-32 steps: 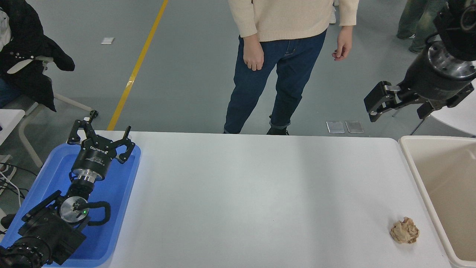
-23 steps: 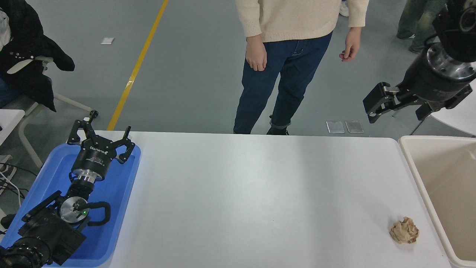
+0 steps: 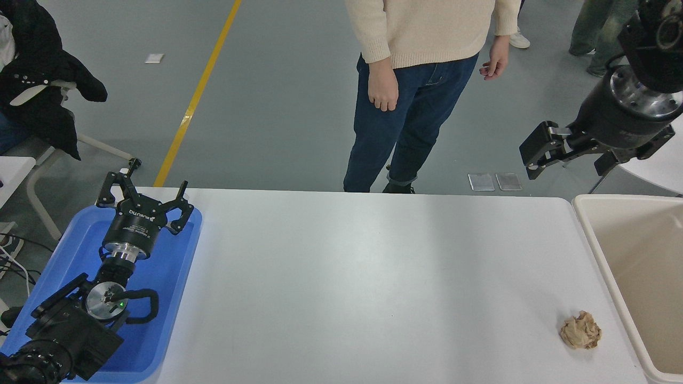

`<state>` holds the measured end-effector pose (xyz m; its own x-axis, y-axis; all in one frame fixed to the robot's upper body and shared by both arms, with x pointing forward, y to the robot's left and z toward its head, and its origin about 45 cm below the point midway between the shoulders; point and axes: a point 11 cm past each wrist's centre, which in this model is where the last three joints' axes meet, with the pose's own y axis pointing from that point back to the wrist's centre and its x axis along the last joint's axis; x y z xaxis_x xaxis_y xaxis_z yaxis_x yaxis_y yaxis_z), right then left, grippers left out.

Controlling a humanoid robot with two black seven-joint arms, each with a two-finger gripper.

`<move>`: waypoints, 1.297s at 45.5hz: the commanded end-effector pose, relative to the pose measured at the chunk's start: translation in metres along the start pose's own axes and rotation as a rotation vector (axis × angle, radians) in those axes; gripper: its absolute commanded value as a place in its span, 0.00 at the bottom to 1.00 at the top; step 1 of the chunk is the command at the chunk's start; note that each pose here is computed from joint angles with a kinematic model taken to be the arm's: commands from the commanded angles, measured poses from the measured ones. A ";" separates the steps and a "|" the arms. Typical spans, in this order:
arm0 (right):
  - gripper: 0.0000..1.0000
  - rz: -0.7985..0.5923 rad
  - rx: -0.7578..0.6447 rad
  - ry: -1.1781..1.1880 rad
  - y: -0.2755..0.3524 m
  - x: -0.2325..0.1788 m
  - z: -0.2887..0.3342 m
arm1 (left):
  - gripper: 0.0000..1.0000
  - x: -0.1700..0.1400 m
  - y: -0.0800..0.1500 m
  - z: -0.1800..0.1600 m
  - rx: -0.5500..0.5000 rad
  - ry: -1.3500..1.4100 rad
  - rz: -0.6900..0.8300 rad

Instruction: Pick up paper ball place in dustbin

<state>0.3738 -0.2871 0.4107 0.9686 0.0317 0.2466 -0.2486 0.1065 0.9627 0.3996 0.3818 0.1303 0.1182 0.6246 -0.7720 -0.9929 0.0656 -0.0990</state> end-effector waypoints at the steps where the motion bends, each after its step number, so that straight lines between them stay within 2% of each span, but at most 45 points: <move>1: 1.00 0.003 0.003 -0.001 0.001 0.000 0.000 | 1.00 0.000 0.000 0.000 0.000 0.000 -0.001; 20: 1.00 0.004 0.010 -0.028 0.001 -0.001 0.009 | 1.00 0.000 0.000 0.000 0.000 0.001 0.000; 40: 1.00 -0.070 -0.048 -0.090 -0.020 -0.017 0.037 | 1.00 0.000 0.000 0.001 -0.002 -0.001 0.001; 59: 1.00 -0.299 -0.028 -0.303 -0.119 -0.085 0.108 | 1.00 0.000 0.000 0.001 -0.003 0.000 0.001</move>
<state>0.3499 -0.3679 0.3364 0.9801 -0.1783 0.0869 -0.0660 0.1200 0.9906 0.3996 0.3822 0.1304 0.1175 0.6241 -0.7725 -0.9930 0.0633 -0.0998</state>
